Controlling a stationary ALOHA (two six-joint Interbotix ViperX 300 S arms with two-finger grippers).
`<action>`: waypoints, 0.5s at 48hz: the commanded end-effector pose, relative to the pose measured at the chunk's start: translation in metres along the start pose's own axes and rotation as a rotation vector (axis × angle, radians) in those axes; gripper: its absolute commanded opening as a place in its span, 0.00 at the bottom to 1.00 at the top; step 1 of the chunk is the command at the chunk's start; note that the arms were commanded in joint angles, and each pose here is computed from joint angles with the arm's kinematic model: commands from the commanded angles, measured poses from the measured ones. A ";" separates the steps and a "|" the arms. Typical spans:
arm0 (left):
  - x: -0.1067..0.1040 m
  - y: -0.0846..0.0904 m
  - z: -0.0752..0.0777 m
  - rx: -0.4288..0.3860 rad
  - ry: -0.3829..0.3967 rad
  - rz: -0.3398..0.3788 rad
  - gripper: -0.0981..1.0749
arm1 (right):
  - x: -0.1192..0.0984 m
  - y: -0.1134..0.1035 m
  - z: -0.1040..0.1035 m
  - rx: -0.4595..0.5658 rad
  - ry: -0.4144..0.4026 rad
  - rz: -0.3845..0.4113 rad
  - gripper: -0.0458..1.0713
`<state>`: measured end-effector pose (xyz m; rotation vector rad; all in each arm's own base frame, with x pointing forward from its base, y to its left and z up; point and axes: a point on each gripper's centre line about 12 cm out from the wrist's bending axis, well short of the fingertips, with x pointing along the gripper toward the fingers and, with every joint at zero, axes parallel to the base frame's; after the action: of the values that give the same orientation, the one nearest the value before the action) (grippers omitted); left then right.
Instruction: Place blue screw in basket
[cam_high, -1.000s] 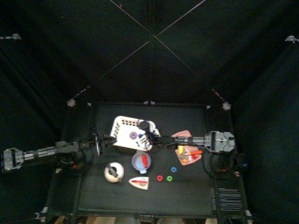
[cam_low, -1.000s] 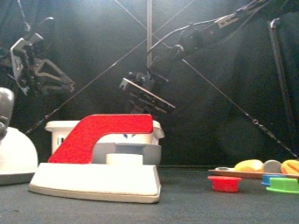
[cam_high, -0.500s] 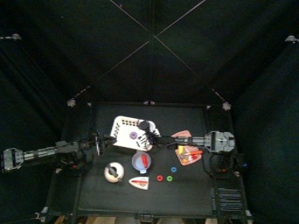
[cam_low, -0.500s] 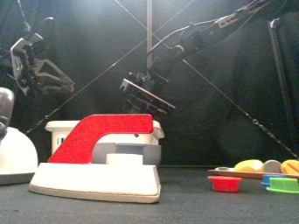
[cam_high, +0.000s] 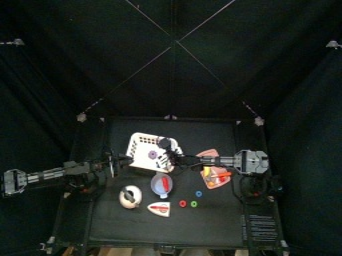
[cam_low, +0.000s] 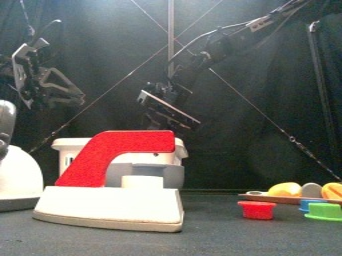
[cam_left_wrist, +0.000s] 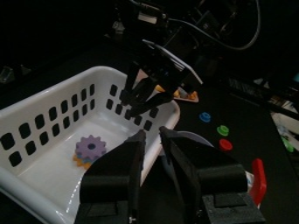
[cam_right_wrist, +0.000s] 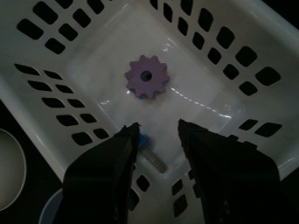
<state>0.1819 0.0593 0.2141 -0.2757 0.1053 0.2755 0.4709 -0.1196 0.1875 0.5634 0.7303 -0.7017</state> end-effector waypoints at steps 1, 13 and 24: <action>0.001 -0.001 0.004 0.003 -0.011 -0.005 0.64 | -0.023 0.008 0.016 0.005 -0.052 0.044 0.75; 0.001 -0.001 0.003 0.003 -0.009 -0.006 0.64 | -0.038 0.021 0.017 -0.016 -0.072 0.075 0.75; 0.001 -0.001 0.003 0.002 -0.008 -0.005 0.64 | -0.074 0.044 0.006 -0.051 -0.091 0.152 0.75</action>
<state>0.1814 0.0590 0.2122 -0.2743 0.1105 0.2748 0.4709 -0.0829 0.2245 0.5229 0.6741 -0.6110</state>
